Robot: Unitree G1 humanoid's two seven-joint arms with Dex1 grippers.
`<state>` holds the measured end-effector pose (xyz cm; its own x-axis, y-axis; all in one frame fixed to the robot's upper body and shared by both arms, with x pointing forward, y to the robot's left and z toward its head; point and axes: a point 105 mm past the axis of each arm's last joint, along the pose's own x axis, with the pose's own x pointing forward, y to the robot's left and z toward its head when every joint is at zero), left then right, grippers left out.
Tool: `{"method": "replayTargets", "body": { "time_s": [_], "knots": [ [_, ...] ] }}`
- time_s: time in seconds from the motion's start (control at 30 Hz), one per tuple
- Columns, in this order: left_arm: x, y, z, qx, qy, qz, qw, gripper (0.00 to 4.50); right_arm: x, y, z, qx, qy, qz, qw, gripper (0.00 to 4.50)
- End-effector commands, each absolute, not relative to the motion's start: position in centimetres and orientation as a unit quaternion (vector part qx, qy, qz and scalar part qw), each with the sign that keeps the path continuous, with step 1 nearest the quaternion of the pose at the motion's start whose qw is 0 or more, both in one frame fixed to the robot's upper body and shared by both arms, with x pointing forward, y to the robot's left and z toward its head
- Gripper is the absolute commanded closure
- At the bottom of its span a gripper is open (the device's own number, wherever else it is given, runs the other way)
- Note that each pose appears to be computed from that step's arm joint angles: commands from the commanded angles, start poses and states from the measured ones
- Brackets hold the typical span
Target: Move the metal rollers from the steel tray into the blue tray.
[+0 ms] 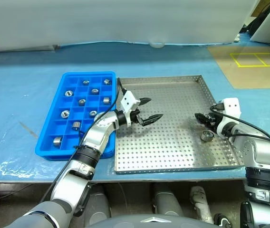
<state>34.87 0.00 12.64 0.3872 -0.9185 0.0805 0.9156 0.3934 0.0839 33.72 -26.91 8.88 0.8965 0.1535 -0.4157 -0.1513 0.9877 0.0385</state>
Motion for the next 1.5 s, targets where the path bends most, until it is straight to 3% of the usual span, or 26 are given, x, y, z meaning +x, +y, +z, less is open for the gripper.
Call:
{"method": "replayTargets", "body": {
  "time_s": [0.03, 0.1, 0.2, 0.47, 0.83, 1.07, 1.23, 1.5],
  "knots": [
    [34.8, 0.4, 13.9, 0.019, -0.085, -0.545, 0.834, 0.02, 34.1, -26.2, 9.9, 0.001, 0.199, 0.099, 0.975, 2.45],
    [34.9, 0.5, 14.0, 0.02, -0.086, -0.542, 0.836, 0.02, 34.3, -25.9, 10.0, -0.001, 0.197, 0.106, 0.975, 2.85],
    [35.0, 0.9, 14.2, 0.023, -0.09, -0.536, 0.839, 0.02, 34.7, -25.3, 10.8, -0.002, 0.181, 0.12, 0.976, 2.85],
    [36.3, 4.1, 15.9, 0.007, -0.108, -0.467, 0.878, 0.02, 36.2, -17.4, 16.1, -0.024, 0.052, 0.29, 0.955, 2.85],
    [34.8, 11.3, 16.5, 0.035, -0.113, -0.342, 0.932, 0.02, 37.1, -6.7, 18.8, -0.017, -0.006, 0.522, 0.853, 2.85],
    [32.7, 15.3, 16.2, 0.05, -0.103, -0.259, 0.959, 0.02, 36.4, -1.4, 17.7, -0.041, 0.009, 0.621, 0.783, 2.85],
    [31.2, 16.5, 15.9, 0.056, -0.091, -0.23, 0.967, 0.02, 35.3, 0.4, 15.0, -0.085, 0.045, 0.667, 0.739, 2.85],
    [30.4, 17.2, 15.9, 0.065, -0.079, -0.216, 0.971, 0.02, 34.7, 1.3, 12.2, -0.119, 0.074, 0.677, 0.722, 2.85]
  ]
}}
